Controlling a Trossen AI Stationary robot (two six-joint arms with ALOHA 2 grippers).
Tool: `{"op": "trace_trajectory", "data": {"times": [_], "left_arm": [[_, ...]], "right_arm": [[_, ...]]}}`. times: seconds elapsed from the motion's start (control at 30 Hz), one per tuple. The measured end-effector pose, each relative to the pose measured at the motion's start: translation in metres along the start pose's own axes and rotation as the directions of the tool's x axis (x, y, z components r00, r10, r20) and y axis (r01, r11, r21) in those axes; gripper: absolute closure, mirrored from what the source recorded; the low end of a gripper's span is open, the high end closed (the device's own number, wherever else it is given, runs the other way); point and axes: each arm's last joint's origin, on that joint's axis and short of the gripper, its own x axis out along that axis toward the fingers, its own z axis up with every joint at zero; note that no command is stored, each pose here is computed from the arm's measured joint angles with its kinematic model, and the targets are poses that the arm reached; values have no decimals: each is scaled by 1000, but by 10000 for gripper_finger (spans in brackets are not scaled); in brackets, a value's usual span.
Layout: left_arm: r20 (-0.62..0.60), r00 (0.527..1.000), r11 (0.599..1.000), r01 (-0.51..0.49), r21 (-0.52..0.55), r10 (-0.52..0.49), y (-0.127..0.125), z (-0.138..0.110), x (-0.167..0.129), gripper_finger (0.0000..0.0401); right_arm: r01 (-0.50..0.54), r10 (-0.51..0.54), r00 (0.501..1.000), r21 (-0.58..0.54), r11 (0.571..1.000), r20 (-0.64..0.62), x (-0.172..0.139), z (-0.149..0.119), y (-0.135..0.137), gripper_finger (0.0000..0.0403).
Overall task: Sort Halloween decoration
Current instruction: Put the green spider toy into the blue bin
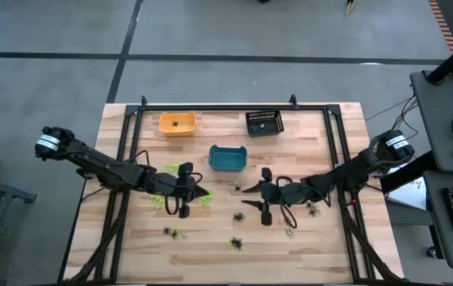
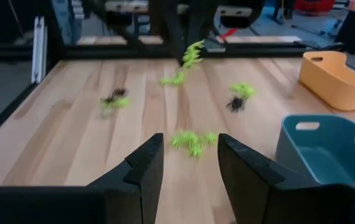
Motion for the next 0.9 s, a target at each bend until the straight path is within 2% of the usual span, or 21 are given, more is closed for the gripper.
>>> {"op": "trace_trajectory", "data": {"times": [0.2, 0.37, 0.6, 0.9], "left_arm": [[87, 996, 1000, 9, 17, -11, -3, 3, 11, 401], [139, 990, 1000, -4, 27, 0, -5, 2, 22, 401], [121, 993, 999, -15, 41, 9, -8, 1, 36, 401], [133, 991, 998, -18, 63, 10, -11, 9, 43, 401]], "right_arm": [[-24, 23, 999, 37, 999, 47, 13, 1, -12, 259], [-65, 64, 996, 25, 998, 66, 25, 10, -15, 259], [-95, 93, 993, 19, 995, 74, 38, 18, -20, 259], [-147, 145, 987, 24, 989, 63, 41, 17, -21, 259]]}}
